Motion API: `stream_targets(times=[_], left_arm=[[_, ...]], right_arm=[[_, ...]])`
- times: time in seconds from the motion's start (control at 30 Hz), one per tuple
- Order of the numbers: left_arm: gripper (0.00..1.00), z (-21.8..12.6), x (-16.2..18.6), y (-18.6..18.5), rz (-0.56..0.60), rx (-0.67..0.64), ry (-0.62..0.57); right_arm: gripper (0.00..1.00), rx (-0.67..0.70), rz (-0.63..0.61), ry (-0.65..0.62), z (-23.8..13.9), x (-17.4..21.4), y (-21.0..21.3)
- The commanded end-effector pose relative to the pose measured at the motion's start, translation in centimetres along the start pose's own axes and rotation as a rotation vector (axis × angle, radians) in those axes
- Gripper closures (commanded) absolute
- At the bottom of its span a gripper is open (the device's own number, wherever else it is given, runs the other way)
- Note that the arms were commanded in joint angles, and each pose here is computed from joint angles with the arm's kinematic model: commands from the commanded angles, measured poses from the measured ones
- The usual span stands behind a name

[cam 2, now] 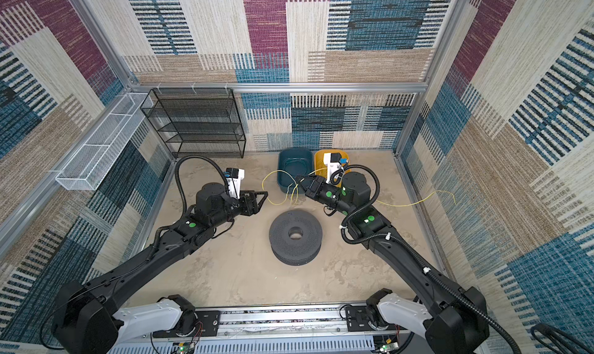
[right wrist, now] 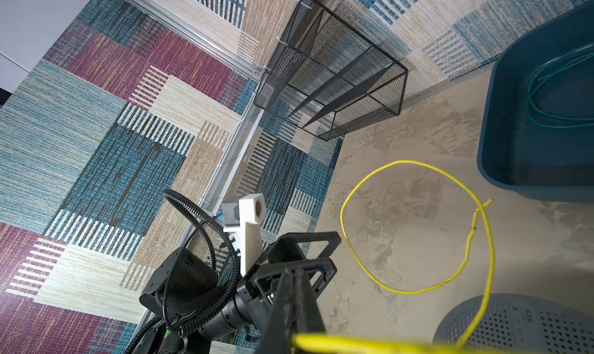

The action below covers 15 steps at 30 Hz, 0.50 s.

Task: Wrap the cables
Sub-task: 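Regrasp the cable with the left gripper while right pulls it to the far corner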

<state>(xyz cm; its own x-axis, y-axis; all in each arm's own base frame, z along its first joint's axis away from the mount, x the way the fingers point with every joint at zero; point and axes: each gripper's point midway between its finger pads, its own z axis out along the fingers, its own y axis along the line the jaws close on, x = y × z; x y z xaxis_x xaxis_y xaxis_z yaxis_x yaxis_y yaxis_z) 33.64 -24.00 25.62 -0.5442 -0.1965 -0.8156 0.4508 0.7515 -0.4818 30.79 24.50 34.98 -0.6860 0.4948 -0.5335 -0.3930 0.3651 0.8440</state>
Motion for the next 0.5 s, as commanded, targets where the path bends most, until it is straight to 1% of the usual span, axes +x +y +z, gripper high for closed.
stream_targets(times=[0.0, 0.13, 0.23, 0.27, 0.4, 0.47], left_arm=[[0.41, 0.9, -1.3, -1.1, -0.005, 0.060, -0.040], [0.54, 2.3, -0.6, -0.3, -0.007, 0.039, -0.015], [0.68, 2.8, -0.2, 0.3, -0.012, 0.020, -0.016], [0.76, 2.8, -0.3, 0.4, -0.011, 0.014, -0.024], [1.00, 2.6, -0.2, 0.9, 0.009, -0.010, -0.030], [1.00, 2.3, 0.2, 1.4, 0.024, -0.035, -0.023]], right_arm=[[1.00, -0.041, -0.004, 0.000, -0.1, -0.1, 1.0], [1.00, -0.046, -0.008, -0.004, -0.4, -0.2, 1.3], [1.00, -0.042, -0.012, -0.010, -0.6, -0.3, 1.4], [1.00, -0.042, -0.016, -0.012, -0.6, -0.3, 1.4], [1.00, -0.028, -0.034, -0.028, -0.7, -0.8, 1.6], [1.00, -0.005, -0.066, -0.060, -0.8, -1.8, 1.8]])
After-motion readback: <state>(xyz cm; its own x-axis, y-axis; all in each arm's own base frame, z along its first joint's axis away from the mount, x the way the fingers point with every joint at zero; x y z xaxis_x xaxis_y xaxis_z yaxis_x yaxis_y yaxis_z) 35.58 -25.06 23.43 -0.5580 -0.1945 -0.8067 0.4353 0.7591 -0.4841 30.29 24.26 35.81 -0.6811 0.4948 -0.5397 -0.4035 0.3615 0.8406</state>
